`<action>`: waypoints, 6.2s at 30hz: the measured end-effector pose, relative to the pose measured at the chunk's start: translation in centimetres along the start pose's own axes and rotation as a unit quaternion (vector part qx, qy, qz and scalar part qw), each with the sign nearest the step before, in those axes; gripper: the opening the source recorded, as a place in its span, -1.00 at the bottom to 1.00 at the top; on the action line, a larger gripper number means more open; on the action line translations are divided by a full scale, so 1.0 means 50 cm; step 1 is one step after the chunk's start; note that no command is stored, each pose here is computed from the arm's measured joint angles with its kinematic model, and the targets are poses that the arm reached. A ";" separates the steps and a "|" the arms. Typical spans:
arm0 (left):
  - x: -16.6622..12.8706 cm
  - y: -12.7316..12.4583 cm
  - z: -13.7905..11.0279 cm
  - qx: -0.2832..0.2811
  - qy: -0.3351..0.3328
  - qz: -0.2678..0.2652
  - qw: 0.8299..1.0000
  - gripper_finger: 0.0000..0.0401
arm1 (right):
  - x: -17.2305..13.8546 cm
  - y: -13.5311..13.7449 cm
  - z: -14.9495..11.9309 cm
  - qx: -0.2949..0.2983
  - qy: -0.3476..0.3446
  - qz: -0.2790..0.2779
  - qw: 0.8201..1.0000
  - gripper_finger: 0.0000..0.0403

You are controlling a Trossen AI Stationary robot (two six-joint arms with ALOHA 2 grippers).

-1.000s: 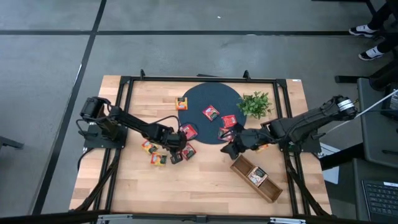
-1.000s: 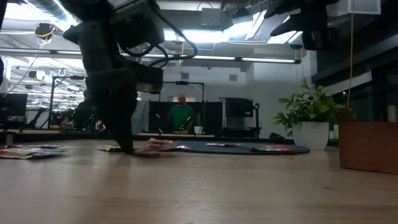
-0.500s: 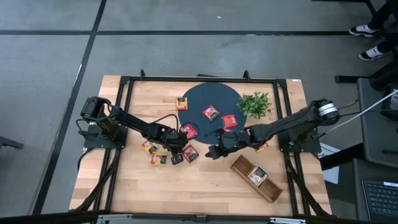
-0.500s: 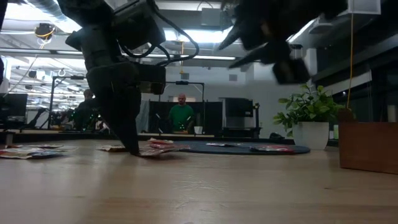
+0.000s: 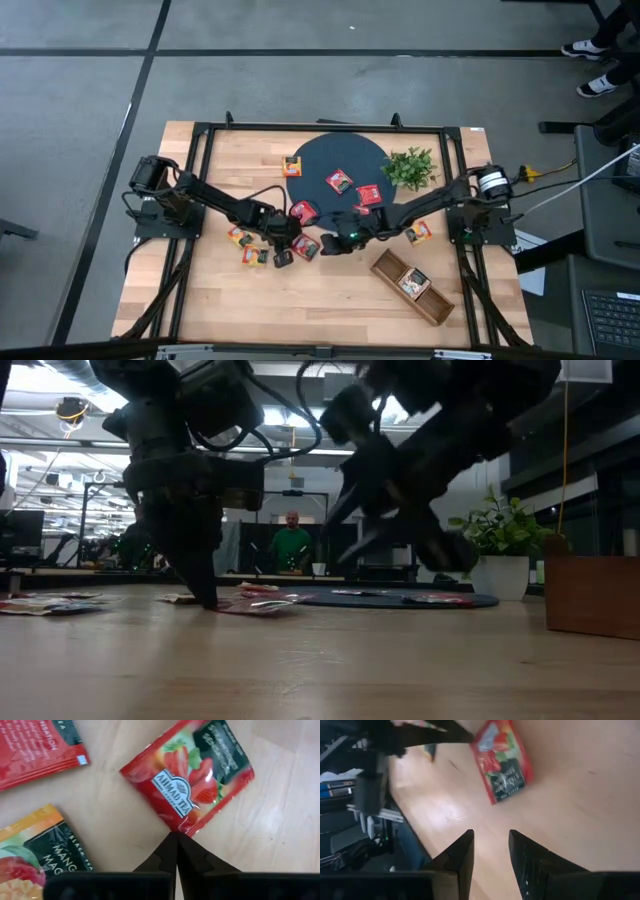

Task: Pick & Place Tea
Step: Put the red tea bag into the right section of the wooden organizer

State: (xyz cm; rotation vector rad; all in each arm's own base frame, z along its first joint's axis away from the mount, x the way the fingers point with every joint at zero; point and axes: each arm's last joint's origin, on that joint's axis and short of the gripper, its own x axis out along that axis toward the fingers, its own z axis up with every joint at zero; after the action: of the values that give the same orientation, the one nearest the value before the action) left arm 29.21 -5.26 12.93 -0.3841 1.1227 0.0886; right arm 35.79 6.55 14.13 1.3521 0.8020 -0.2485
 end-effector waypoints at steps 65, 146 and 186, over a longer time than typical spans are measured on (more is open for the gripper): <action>0.017 -0.003 0.008 0.000 -0.024 -0.003 1.000 -0.97 | 0.049 -0.048 0.046 -0.024 -0.092 -0.027 0.995 -0.95; -0.084 0.002 -0.011 0.013 0.007 0.017 1.000 -0.98 | -0.389 0.070 -0.255 -0.085 0.309 -0.318 0.892 -0.99; -0.084 0.002 -0.010 0.014 0.004 0.016 1.000 -0.95 | -0.333 -0.039 -0.281 -0.047 0.280 -0.385 0.878 -0.76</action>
State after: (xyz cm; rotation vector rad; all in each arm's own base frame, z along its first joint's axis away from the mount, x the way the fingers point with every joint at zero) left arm 26.93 -4.85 16.46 -0.3425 1.1362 0.0994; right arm 17.55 14.45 23.24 0.9499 1.8171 -0.4376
